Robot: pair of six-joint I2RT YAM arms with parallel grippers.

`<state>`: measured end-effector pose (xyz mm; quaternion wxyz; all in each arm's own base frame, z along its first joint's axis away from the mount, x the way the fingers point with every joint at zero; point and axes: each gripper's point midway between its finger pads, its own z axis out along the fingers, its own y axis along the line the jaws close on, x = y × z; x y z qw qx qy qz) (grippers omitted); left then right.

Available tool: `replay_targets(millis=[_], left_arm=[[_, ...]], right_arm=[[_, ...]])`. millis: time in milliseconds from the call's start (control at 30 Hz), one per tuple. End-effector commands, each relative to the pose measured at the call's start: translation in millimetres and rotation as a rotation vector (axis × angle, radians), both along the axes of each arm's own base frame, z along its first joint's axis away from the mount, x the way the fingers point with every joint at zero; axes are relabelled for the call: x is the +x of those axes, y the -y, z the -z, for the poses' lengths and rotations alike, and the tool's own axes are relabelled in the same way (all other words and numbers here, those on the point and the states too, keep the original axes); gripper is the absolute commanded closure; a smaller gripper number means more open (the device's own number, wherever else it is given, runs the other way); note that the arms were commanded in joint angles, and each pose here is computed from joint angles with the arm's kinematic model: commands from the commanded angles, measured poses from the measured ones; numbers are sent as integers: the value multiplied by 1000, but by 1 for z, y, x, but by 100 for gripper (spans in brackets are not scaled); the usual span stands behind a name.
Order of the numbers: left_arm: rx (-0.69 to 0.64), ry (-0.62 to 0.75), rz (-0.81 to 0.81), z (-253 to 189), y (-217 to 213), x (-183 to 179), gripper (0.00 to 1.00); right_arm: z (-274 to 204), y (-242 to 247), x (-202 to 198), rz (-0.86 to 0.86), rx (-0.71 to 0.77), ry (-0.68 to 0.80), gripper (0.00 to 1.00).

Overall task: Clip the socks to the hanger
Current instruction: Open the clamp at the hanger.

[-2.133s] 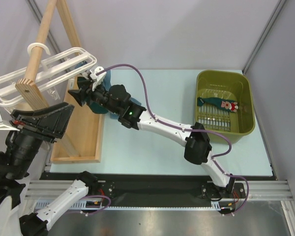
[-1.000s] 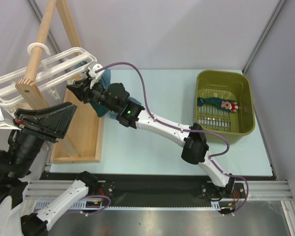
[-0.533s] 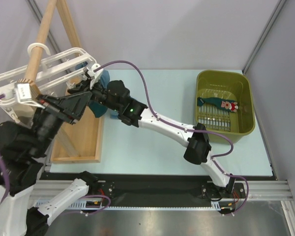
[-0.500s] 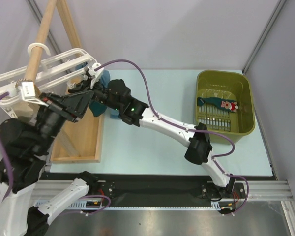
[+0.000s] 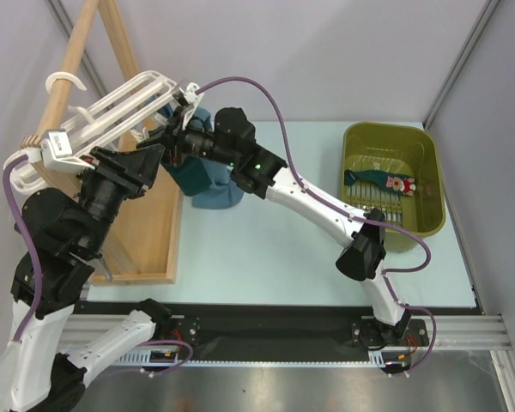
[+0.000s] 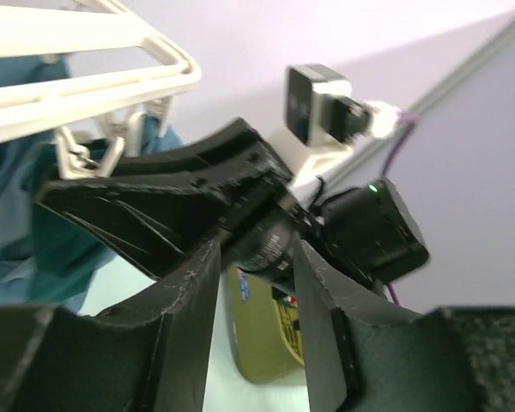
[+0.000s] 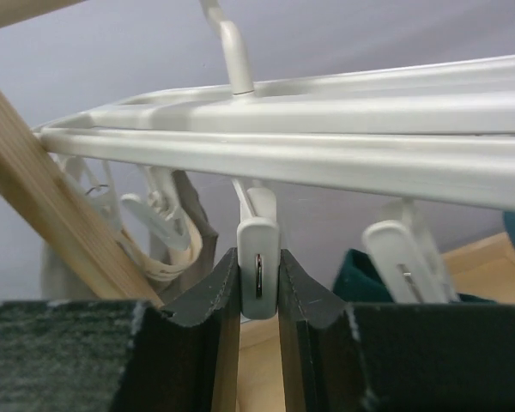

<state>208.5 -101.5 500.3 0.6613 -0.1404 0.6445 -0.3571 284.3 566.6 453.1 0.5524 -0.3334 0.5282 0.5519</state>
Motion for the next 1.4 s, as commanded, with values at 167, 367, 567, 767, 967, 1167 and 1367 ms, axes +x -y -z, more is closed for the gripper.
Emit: replay_targets(millis=[167, 367, 567, 767, 967, 1167, 1367], left_arm=[[-66, -125, -263, 14, -38, 23, 48], [-16, -123, -298, 16, -42, 29, 42], [17, -148, -338, 25, -47, 32, 38], [30, -149, -390, 36, -54, 38, 38], [26, -153, -437, 39, -59, 44, 36], [35, -153, -482, 38, -65, 47, 37], [68, -176, -499, 34, -66, 52, 40]], right_arm=[[-18, 21, -18, -101, -40, 2, 100], [-18, 23, -19, -126, -46, 1, 100], [-14, 24, -18, -123, -58, 7, 100], [-12, 24, -14, -111, -55, 9, 100], [-8, 28, -6, -111, -42, -16, 100], [-13, 27, -8, -131, -19, 5, 100], [-13, 28, -7, -138, -13, 7, 100]])
